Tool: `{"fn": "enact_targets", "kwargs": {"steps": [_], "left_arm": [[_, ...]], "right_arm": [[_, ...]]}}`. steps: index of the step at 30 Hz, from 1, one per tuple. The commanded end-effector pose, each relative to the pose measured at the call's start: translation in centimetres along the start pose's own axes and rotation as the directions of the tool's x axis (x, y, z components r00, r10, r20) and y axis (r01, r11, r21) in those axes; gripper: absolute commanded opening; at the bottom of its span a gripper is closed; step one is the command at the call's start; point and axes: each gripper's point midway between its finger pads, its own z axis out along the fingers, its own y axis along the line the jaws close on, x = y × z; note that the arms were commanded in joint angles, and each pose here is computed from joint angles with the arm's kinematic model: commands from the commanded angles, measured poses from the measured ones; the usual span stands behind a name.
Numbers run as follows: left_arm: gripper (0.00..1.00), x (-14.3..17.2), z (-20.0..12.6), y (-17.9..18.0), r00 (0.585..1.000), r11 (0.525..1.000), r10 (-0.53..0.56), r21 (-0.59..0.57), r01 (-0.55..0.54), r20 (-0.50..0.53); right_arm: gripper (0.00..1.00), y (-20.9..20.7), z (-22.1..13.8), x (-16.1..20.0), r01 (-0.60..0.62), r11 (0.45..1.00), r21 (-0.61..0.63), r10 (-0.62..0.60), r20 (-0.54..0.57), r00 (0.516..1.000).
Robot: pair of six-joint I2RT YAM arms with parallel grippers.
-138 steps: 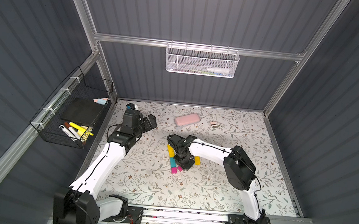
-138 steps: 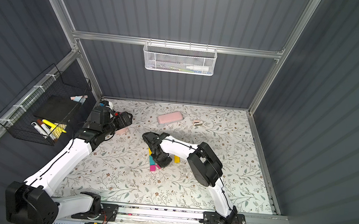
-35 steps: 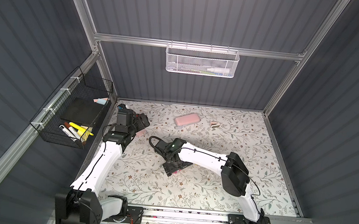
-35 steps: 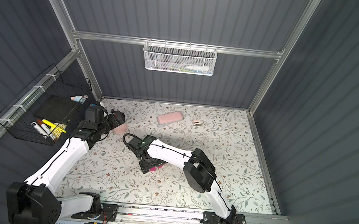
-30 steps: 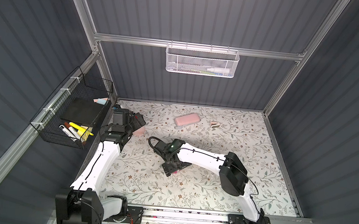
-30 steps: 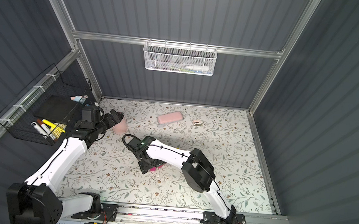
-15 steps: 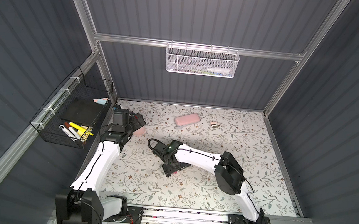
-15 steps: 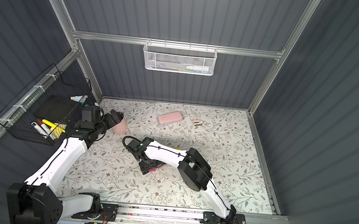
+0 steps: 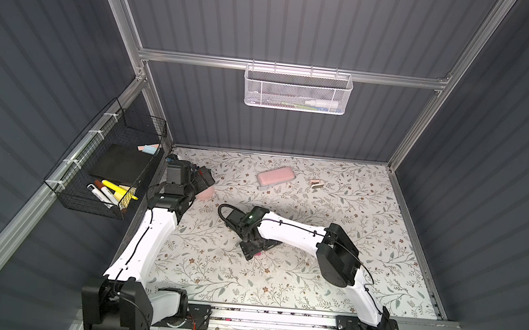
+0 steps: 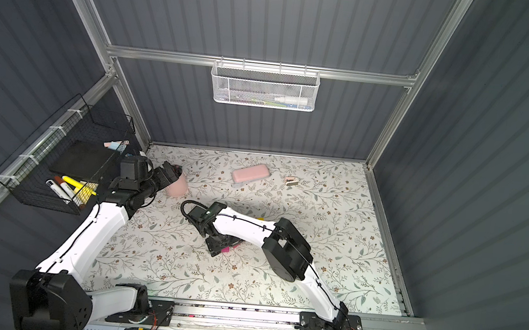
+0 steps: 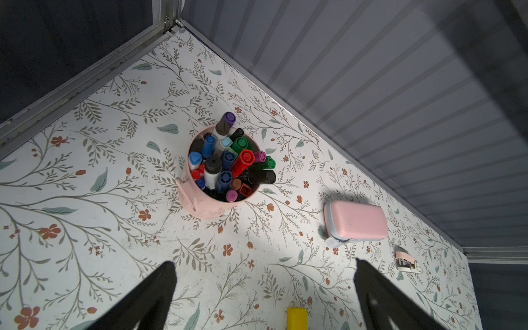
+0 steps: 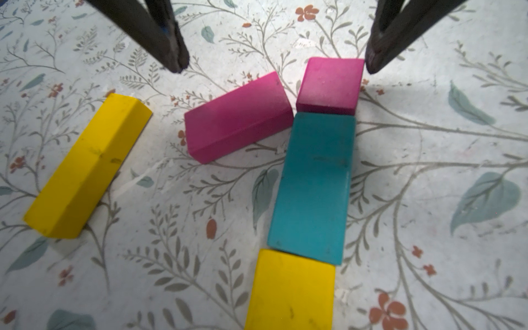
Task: Assemble the letter v with building blocks
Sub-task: Adjust the building block at the center of the board.
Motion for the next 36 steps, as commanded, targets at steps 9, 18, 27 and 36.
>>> {"fn": "enact_targets", "kwargs": {"steps": [9, 18, 27, 36], "left_arm": [[0.99, 0.3, -0.1, 0.3, 1.0, 1.0, -0.009, -0.001, 0.009, -0.015], [0.99, 0.5, 0.0, 0.3, 1.0, 1.0, -0.008, 0.002, 0.009, -0.02], [0.99, 0.6, 0.1, 0.3, 1.0, 1.0, -0.008, 0.004, 0.008, -0.022], [1.0, 0.5, 0.0, 0.2, 1.0, 1.0, -0.007, 0.011, 0.007, -0.022]], "right_arm": [[0.99, -0.7, 0.8, 0.6, 0.015, 0.998, 0.053, -0.013, -0.037, 0.999], [0.99, -1.2, 0.6, 0.9, 0.009, 0.998, 0.066, -0.006, -0.038, 0.999], [0.99, -1.2, -1.7, 0.0, -0.006, 1.0, 0.009, 0.006, 0.041, 0.999], [0.99, -4.3, -6.4, -0.5, -0.117, 0.989, -0.093, 0.131, 0.161, 0.978]]}}
